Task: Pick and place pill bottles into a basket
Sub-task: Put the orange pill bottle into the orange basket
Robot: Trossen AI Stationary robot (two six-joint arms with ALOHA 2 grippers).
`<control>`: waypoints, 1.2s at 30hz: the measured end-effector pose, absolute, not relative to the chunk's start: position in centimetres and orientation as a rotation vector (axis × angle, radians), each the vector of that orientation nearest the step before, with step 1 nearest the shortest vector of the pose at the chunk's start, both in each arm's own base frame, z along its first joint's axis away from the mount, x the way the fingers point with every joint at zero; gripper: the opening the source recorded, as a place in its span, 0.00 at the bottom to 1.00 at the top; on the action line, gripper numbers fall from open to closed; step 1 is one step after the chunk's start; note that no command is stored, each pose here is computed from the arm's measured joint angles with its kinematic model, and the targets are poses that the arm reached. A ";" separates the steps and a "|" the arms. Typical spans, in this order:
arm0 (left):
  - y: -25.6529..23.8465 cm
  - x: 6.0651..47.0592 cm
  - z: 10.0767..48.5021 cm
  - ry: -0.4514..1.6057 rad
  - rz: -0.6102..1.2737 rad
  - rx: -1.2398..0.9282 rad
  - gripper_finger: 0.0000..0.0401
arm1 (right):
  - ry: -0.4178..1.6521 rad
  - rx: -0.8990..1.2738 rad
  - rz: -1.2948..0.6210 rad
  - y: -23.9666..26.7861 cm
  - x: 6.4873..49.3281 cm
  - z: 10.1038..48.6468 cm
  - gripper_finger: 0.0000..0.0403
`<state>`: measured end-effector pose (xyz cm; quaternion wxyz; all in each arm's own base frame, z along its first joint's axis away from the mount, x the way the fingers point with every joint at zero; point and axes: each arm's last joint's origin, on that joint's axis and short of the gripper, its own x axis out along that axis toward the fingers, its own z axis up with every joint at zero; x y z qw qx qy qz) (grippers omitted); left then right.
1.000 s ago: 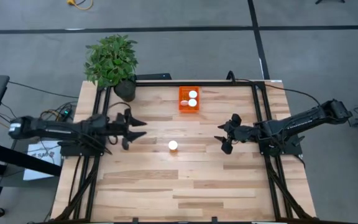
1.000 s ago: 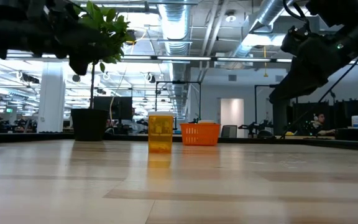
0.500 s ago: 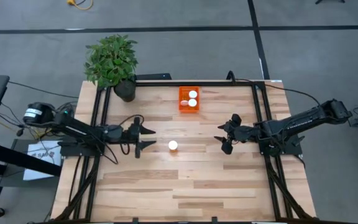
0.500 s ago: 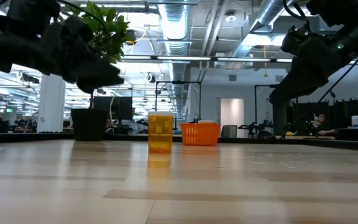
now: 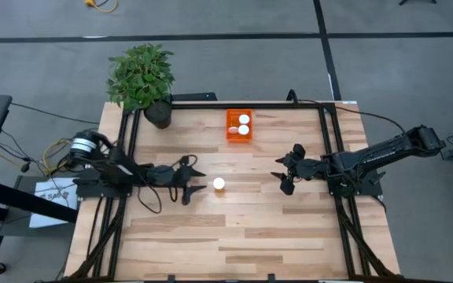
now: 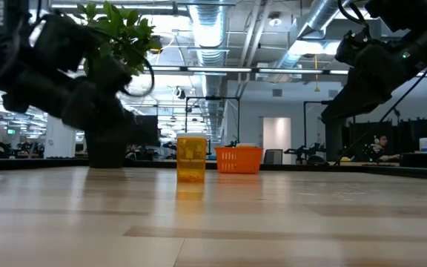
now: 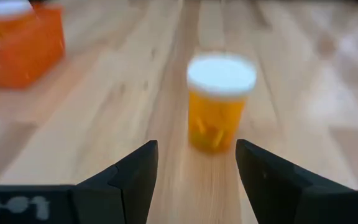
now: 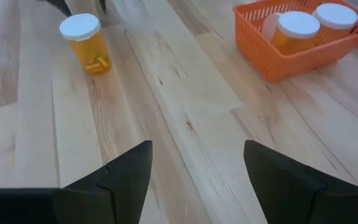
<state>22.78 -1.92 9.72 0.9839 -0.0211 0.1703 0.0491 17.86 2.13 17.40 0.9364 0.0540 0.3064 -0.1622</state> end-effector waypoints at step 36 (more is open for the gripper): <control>-2.2 24.5 8.9 0.385 0.080 -0.074 0.53 | 0.624 0.098 -0.297 2.8 17.8 17.4 0.62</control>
